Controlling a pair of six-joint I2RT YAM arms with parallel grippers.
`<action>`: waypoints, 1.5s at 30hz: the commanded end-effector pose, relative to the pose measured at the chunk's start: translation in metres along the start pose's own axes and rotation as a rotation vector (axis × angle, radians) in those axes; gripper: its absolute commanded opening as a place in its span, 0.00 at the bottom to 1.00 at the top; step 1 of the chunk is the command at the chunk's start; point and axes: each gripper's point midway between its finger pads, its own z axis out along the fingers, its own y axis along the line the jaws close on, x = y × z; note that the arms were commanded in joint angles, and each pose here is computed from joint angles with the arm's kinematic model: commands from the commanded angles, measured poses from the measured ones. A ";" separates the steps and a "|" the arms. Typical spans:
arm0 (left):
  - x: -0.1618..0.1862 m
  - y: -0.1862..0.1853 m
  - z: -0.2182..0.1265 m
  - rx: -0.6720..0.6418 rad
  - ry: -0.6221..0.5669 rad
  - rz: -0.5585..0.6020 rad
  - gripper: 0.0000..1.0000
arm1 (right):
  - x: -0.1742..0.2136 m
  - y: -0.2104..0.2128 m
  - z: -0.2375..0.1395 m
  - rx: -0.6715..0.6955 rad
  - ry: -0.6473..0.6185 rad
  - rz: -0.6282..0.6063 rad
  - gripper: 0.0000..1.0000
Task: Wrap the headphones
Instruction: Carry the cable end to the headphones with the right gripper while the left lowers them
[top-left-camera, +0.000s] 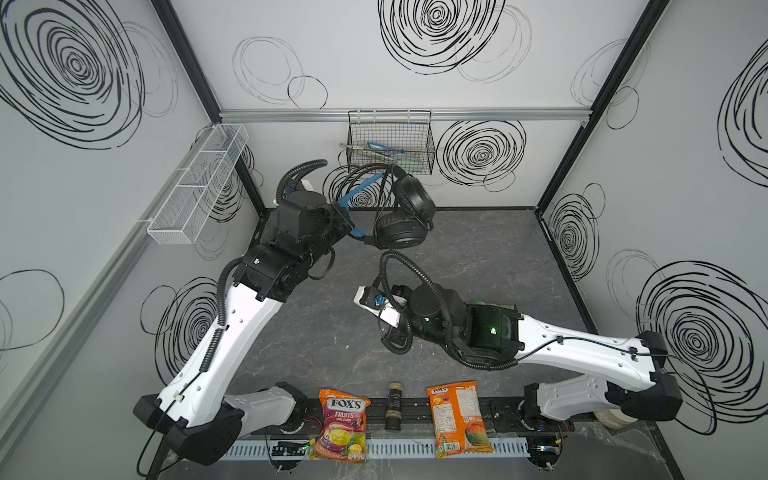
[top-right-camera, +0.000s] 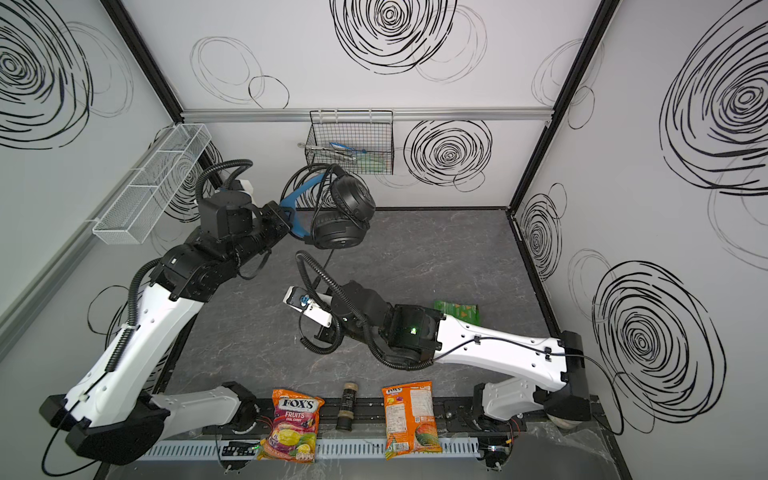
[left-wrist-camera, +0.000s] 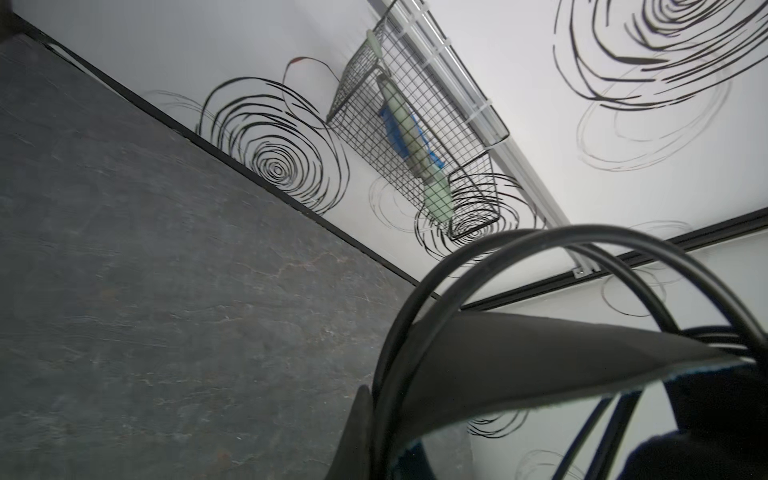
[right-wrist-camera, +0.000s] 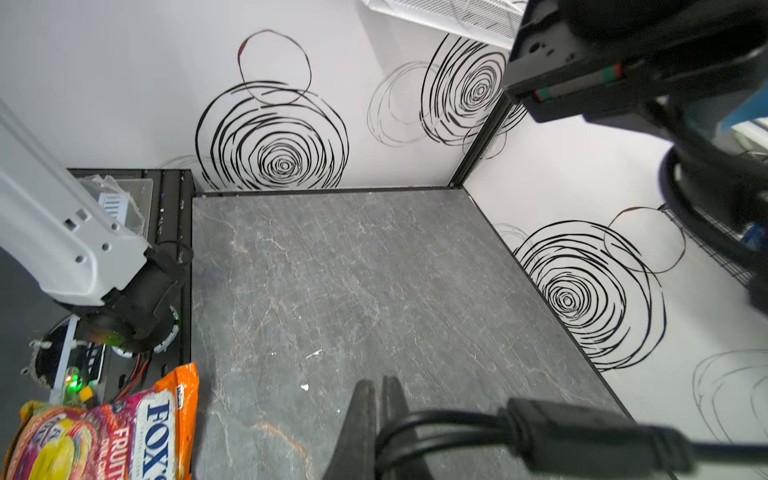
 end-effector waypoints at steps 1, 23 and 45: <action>-0.034 -0.006 -0.011 0.003 -0.185 0.031 0.00 | -0.015 0.007 -0.015 -0.034 0.020 -0.063 0.00; 0.059 0.008 0.004 -0.027 0.085 0.595 0.00 | -0.068 -0.011 -0.047 0.047 0.049 -0.422 0.00; 0.085 -0.002 -0.010 0.072 0.244 0.790 0.00 | -0.038 -0.059 -0.077 0.245 0.177 -0.666 0.05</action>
